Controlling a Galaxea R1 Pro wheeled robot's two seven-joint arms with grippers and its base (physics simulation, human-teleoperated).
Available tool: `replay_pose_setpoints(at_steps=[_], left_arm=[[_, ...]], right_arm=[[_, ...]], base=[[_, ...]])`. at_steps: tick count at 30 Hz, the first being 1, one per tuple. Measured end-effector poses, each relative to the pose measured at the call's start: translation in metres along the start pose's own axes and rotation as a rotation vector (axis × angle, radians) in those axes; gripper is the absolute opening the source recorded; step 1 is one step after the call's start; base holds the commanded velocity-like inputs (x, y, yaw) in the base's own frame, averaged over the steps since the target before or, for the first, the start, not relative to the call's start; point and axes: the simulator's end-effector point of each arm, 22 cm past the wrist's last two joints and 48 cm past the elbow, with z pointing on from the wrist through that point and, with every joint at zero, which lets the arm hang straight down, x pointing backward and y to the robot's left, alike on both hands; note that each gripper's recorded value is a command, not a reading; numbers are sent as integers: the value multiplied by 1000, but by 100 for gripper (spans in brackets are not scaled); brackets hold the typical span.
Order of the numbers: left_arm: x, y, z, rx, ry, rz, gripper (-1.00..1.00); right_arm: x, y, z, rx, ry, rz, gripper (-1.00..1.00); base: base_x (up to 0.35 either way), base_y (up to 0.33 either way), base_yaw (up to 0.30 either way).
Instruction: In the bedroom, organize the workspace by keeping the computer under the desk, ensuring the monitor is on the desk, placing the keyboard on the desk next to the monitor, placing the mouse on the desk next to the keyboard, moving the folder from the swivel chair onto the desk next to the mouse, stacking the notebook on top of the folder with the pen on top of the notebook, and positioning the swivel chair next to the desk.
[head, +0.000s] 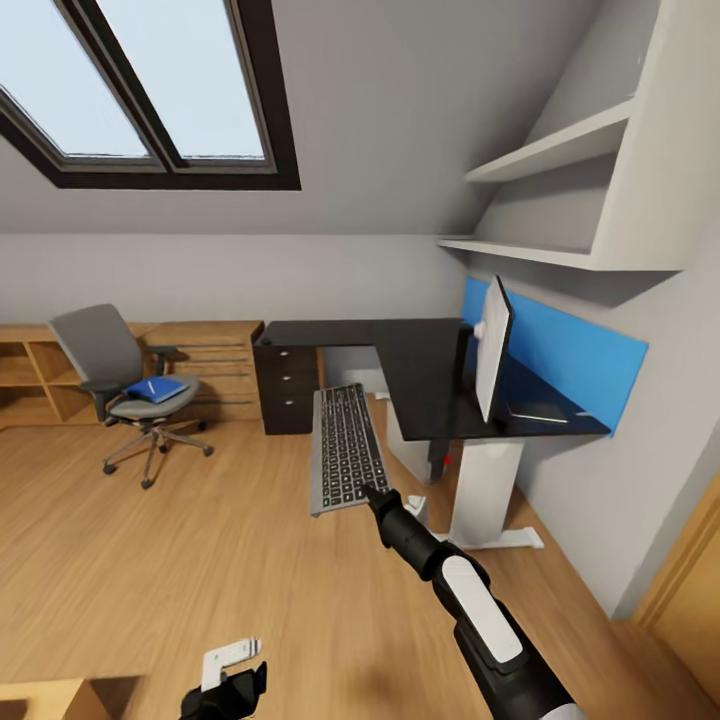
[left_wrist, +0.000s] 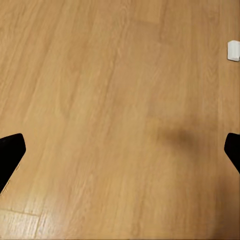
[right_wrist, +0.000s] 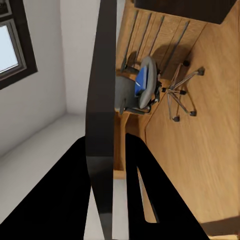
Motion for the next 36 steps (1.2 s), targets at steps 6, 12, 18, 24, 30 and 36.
replay_pose_setpoints(at_steps=[6, 12, 18, 24, 30, 36], left_arm=[[12, 11, 4, -24, 14, -10, 100], [57, 21, 10, -46, 104, 7, 100], [86, 35, 12, -85, 77, 2, 100], [79, 35, 5, -87, 75, 2, 100], [72, 33, -3, -85, 70, 3, 100], [64, 31, -10, -83, 66, 2, 100]], right_arm=[[-1, -3, -1, 5, -3, 4, -100], [-2, -2, -1, 0, -5, 4, -100], [0, 3, 0, 0, -3, 8, -100], [-1, 15, -1, -3, -4, 5, -100], [-2, 26, -3, -5, -4, 1, -100], [-4, 37, -4, -7, -6, -2, -100]], base=[[330, 104, 0], [218, 70, 0], [18, 5, 70], [218, 0, 221], [318, 0, 235], [329, 0, 216]])
